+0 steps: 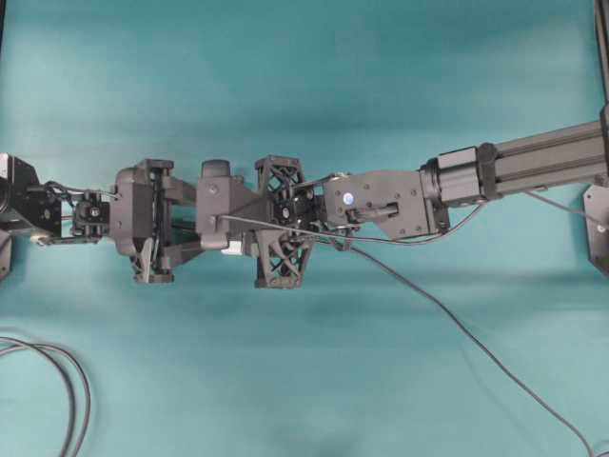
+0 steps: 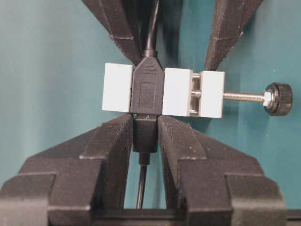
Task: Insert the USB cable into the female connector supported by the left arm.
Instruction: 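Push the plug leftward into the female connector with the right gripper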
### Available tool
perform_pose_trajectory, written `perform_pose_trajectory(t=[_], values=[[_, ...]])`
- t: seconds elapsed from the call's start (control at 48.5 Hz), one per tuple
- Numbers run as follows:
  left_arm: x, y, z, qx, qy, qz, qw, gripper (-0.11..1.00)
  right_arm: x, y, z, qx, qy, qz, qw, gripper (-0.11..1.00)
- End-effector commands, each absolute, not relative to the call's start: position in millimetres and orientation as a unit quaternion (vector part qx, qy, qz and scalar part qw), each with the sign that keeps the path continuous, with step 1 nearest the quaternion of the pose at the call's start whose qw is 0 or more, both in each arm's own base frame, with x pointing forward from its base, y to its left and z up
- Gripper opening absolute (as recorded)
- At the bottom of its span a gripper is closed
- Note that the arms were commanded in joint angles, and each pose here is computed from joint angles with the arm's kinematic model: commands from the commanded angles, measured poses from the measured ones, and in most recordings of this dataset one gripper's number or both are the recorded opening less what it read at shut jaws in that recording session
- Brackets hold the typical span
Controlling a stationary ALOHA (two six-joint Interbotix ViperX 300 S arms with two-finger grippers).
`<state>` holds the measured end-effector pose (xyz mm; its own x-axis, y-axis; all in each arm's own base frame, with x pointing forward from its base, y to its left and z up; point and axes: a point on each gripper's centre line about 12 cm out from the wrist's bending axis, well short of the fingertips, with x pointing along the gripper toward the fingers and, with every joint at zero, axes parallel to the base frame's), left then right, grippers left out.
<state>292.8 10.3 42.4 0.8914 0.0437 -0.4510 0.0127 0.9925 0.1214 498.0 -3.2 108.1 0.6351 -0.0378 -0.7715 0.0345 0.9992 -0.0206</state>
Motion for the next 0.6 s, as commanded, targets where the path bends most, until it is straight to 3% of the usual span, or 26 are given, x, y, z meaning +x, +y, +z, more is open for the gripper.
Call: perform_pose_trajectory(t=[0.0, 0.578], values=[[369, 17, 77, 0.058, 0.136, 0.024, 0.989, 0.72, 518, -12, 144, 0.003, 0.374, -0.027, 0.927, 0.21], [352, 19, 71, 0.050, 0.167, 0.028, 0.984, 0.73, 515, -5, 140, -0.008, 0.379, -0.017, 0.925, 0.22]])
